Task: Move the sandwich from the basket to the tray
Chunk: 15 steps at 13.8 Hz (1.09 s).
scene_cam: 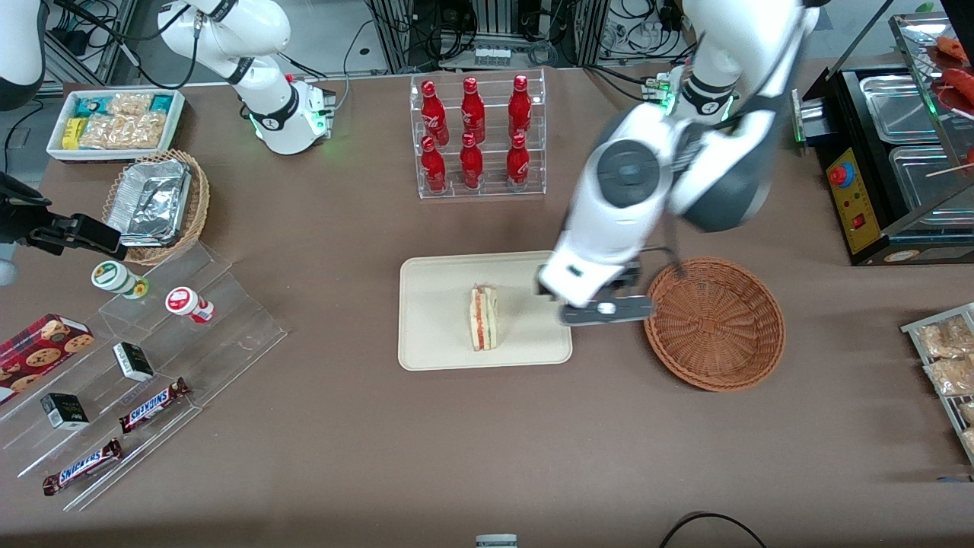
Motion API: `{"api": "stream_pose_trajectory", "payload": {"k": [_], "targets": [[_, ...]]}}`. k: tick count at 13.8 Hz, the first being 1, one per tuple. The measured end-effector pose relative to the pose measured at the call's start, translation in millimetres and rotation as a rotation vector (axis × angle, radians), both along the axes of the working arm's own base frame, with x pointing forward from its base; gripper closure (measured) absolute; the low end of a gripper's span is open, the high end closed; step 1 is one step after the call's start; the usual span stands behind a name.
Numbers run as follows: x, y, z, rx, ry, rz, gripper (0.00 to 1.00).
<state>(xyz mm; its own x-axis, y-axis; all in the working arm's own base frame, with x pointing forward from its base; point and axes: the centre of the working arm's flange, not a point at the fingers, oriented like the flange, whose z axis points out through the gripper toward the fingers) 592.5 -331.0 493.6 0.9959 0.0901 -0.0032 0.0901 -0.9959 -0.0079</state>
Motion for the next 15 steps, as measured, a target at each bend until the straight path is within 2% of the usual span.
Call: {"api": "stream_pose_trajectory", "payload": {"k": [3,7,9,15], "targets": [[6,65,36,0.001,-0.010,-0.014,0.00],[-7,140,65,0.019,0.025,-0.070,0.00],[-12,177,77,0.007,0.043,-0.094,0.00],[-37,246,84,0.005,0.062,-0.147,0.00]]}}
